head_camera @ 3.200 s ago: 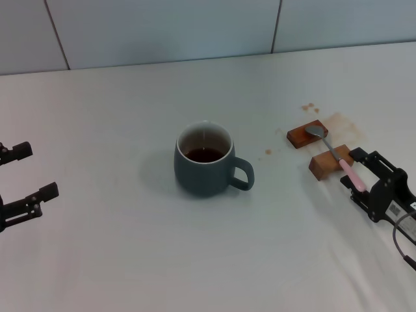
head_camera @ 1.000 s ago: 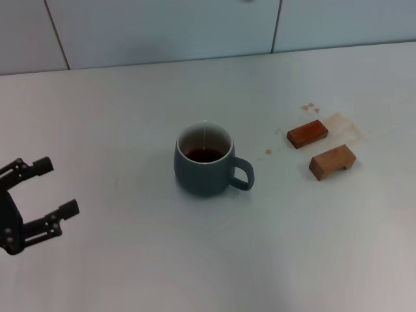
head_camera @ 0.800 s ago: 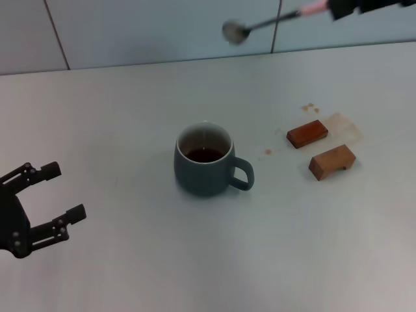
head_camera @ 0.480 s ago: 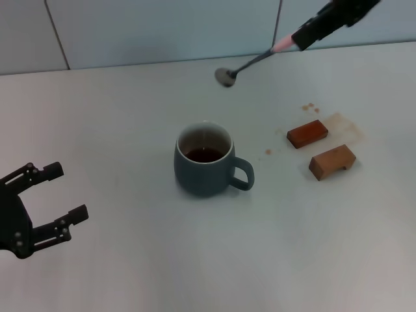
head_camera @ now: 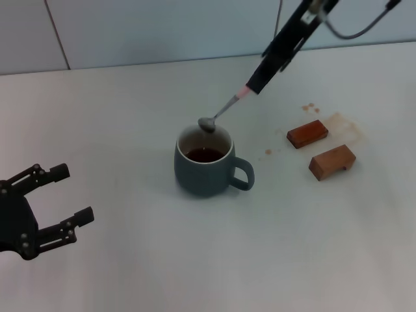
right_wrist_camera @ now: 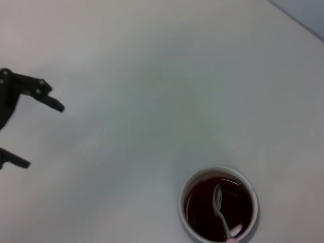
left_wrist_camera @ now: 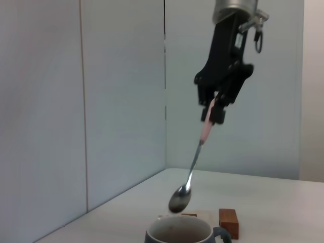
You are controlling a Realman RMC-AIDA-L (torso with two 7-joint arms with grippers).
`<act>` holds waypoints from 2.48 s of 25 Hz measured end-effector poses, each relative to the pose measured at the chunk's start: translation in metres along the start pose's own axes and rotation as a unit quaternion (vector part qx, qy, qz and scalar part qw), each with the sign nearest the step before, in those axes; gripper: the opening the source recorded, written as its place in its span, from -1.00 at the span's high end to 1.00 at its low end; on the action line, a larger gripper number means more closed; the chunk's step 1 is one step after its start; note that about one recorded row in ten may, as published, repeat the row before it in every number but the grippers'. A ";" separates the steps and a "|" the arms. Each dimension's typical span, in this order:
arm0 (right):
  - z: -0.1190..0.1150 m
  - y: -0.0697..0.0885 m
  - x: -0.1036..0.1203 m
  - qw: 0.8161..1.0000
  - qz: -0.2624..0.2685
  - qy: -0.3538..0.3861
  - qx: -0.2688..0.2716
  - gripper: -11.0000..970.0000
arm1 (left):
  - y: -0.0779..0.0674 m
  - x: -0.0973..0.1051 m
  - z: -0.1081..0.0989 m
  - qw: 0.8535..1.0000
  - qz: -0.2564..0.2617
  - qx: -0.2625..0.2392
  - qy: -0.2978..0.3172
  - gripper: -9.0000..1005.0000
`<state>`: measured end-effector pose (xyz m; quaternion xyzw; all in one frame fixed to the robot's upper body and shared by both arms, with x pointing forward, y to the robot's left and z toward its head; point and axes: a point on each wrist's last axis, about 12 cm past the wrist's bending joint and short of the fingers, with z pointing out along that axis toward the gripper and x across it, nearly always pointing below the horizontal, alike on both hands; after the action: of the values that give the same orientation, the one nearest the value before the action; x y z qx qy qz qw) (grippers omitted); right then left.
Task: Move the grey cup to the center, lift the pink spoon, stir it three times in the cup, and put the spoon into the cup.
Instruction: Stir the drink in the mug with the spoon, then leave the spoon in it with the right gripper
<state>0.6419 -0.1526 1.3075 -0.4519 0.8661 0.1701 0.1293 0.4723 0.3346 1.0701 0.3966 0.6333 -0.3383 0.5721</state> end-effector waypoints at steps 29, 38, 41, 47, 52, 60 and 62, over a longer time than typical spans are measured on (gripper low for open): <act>0.082 0.014 -0.033 0.993 -0.043 0.089 0.063 0.76 | 0.000 0.005 0.005 1.000 0.000 0.005 0.021 -0.66; 0.076 0.024 -0.040 0.993 -0.061 0.088 0.047 0.76 | 0.000 0.005 0.004 1.000 0.001 0.004 0.021 -0.66; 0.075 0.021 -0.041 0.993 -0.057 0.084 0.060 0.76 | 0.000 0.005 0.004 1.000 0.001 0.004 0.020 -0.66; 0.074 0.021 -0.037 0.990 -0.056 0.115 0.067 0.76 | -0.001 0.005 0.004 1.000 0.001 0.003 0.019 -0.66; 0.076 0.030 -0.042 0.991 -0.072 0.101 0.042 0.76 | 0.000 0.005 0.004 1.000 0.001 0.003 0.019 -0.66; 0.074 0.021 -0.040 0.989 -0.052 0.114 0.076 0.76 | 0.000 0.005 0.004 1.000 0.001 0.003 0.018 -0.66; 0.076 0.025 -0.037 0.988 -0.059 0.128 0.068 0.76 | -0.001 0.005 0.004 1.000 0.001 0.002 0.018 -0.66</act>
<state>0.6478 -0.0805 1.2567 -0.5104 0.8569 0.0432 0.0573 0.4736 0.3309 1.0648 0.4043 0.6423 -0.3322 0.5600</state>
